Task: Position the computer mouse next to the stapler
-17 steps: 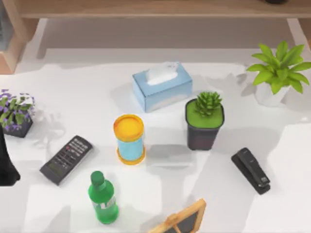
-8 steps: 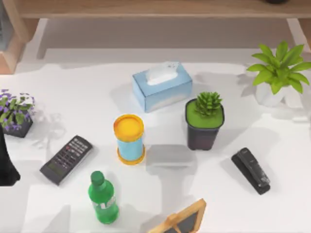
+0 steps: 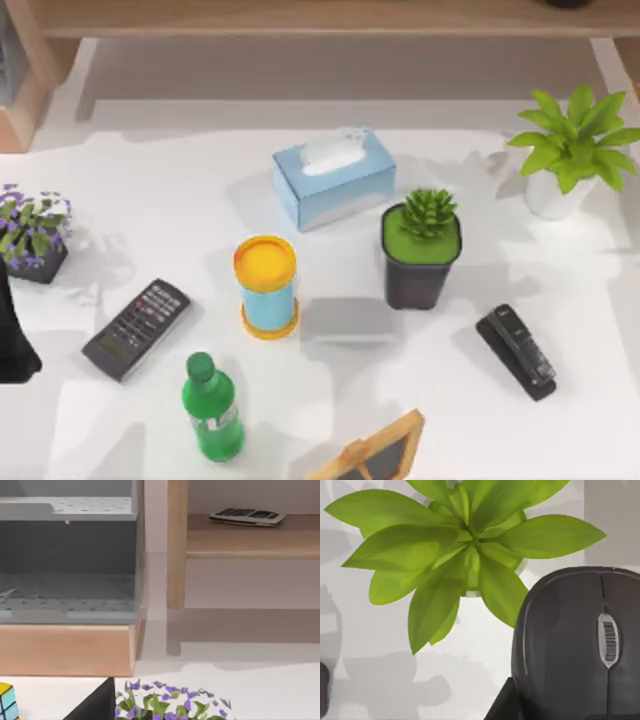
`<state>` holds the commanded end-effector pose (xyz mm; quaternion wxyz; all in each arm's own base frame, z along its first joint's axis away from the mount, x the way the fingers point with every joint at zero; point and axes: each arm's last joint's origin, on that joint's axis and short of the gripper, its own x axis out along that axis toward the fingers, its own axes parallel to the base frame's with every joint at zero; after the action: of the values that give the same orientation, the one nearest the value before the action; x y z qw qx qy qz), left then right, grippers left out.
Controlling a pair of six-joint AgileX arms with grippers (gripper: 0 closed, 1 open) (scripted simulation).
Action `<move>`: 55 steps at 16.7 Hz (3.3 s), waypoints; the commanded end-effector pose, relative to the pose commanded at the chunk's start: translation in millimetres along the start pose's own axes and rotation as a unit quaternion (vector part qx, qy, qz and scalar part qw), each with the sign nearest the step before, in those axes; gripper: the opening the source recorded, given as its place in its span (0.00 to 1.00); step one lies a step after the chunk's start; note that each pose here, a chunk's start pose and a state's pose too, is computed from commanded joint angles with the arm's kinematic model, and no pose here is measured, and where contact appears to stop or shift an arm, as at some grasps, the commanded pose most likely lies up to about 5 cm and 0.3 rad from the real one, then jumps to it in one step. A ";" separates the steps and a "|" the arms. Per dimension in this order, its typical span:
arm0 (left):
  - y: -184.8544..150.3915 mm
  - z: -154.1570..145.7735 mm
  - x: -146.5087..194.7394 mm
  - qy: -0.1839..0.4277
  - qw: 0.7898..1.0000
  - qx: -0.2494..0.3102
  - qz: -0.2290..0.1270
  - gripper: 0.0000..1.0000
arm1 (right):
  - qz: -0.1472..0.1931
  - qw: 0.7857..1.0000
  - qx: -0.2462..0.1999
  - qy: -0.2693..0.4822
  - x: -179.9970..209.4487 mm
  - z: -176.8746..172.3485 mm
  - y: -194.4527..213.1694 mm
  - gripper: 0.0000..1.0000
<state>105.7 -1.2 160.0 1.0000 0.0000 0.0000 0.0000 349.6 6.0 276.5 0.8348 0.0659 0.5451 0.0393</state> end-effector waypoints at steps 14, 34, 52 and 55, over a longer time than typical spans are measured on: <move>0.0 0.0 0.0 0.000 1.000 0.000 0.000 1.00 | -0.072 0.985 -0.031 0.156 80.4 -119.1 24.9 0.00; 0.0 0.0 0.0 0.000 1.000 0.000 0.000 1.00 | -0.068 0.987 -0.122 0.079 64.2 -112.4 54.8 0.00; 0.0 0.0 0.0 0.000 1.000 0.000 0.000 1.00 | -0.072 0.985 -0.031 0.156 94.5 -123.8 22.8 0.30; 0.0 0.0 0.0 0.000 1.000 0.000 0.000 1.00 | -0.072 0.985 -0.031 0.156 94.5 -123.8 22.8 0.53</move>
<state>105.7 -1.2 160.0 1.0000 0.0000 0.0000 0.0000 274.5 49.8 145.3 0.7417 -0.0064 0.6706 0.0060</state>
